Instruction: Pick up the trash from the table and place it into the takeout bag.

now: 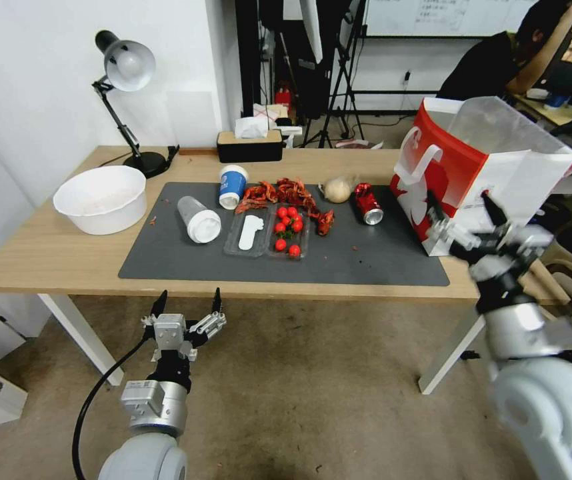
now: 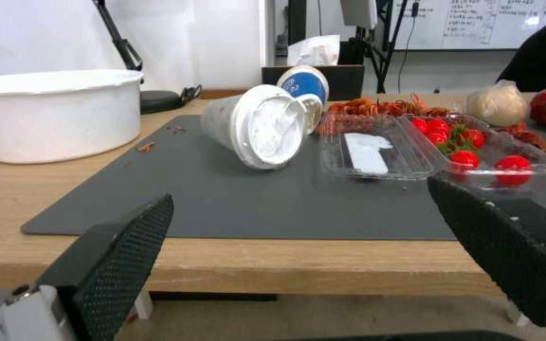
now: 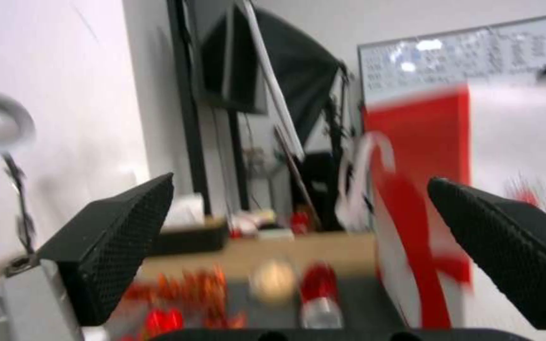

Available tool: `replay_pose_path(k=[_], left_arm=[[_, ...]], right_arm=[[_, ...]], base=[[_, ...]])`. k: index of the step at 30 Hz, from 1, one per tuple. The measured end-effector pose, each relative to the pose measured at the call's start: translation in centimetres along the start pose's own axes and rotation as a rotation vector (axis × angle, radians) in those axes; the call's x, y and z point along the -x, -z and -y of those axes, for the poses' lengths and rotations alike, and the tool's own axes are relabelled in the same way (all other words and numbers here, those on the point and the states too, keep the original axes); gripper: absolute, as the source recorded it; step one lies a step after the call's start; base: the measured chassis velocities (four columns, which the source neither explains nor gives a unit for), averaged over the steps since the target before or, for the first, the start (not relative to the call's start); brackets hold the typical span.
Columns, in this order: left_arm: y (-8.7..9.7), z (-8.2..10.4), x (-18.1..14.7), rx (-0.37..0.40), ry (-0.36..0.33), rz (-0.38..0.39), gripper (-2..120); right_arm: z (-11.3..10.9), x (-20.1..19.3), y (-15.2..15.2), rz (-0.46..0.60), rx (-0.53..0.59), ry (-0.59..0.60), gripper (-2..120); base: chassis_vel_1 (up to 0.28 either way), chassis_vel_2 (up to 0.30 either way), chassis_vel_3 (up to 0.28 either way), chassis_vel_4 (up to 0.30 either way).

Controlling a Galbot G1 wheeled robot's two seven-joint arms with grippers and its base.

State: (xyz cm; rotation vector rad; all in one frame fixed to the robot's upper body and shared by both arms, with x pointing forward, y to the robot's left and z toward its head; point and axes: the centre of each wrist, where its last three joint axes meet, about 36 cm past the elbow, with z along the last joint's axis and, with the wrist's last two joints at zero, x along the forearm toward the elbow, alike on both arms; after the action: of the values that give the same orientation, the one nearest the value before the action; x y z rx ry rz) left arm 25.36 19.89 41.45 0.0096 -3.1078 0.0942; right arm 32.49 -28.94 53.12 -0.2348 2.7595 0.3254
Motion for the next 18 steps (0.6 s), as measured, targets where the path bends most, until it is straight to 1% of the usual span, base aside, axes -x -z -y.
replay_pose_path(k=[1,3,4,7,10,11,13,14,16,17,18], left_arm=[[0.0,0.0,0.0,0.0,0.0,0.0,100],[-0.1,-0.1,0.0,0.002,-0.002,0.0,100],[-0.2,-0.1,0.1,0.002,-0.003,0.001,100],[-0.3,-0.1,0.1,0.002,-0.004,0.0,100],[-0.4,-0.2,0.3,0.005,-0.006,0.001,100],[-0.4,-0.2,0.3,0.005,-0.006,0.001,100],[-0.6,-0.4,0.4,-0.003,-0.006,0.0,100],[-0.6,-0.4,0.4,-0.003,-0.006,0.0,100],[-0.6,-0.6,0.5,-0.003,-0.003,0.002,100],[-0.6,-0.6,0.5,-0.003,-0.003,0.002,100],[-0.5,-0.7,0.5,-0.002,-0.002,0.003,100]], right_arm=[[0.0,0.0,0.0,0.0,0.0,0.0,100],[-0.5,-1.4,-1.2,-0.021,-0.047,-0.008,100],[-1.3,-3.4,-3.1,-0.058,-0.089,-0.027,100],[-1.6,-4.2,-3.9,-0.074,-0.101,-0.038,100],[-3.4,-7.2,-7.0,-0.141,-0.129,-0.093,100],[-3.4,-7.2,-7.0,-0.141,-0.129,-0.093,100],[-5.1,-9.5,-9.6,-0.197,-0.148,-0.127,100],[-5.1,-9.5,-9.6,-0.197,-0.148,-0.127,100],[-5.6,-10.9,-11.3,-0.23,-0.153,-0.139,100],[-5.6,-10.9,-11.3,-0.23,-0.153,-0.139,100],[-5.7,-11.4,-12.0,-0.241,-0.156,-0.143,100]], base=[[0.0,0.0,0.0,0.0],[0.0,0.0,0.0,0.0],[0.0,0.0,0.0,0.0],[0.0,0.0,0.0,0.0],[0.0,0.0,0.0,0.0],[0.0,0.0,0.0,0.0],[0.0,0.0,0.0,0.0],[0.0,0.0,0.0,0.0],[0.0,0.0,0.0,0.0],[0.0,0.0,0.0,0.0],[0.0,0.0,0.0,0.0]])
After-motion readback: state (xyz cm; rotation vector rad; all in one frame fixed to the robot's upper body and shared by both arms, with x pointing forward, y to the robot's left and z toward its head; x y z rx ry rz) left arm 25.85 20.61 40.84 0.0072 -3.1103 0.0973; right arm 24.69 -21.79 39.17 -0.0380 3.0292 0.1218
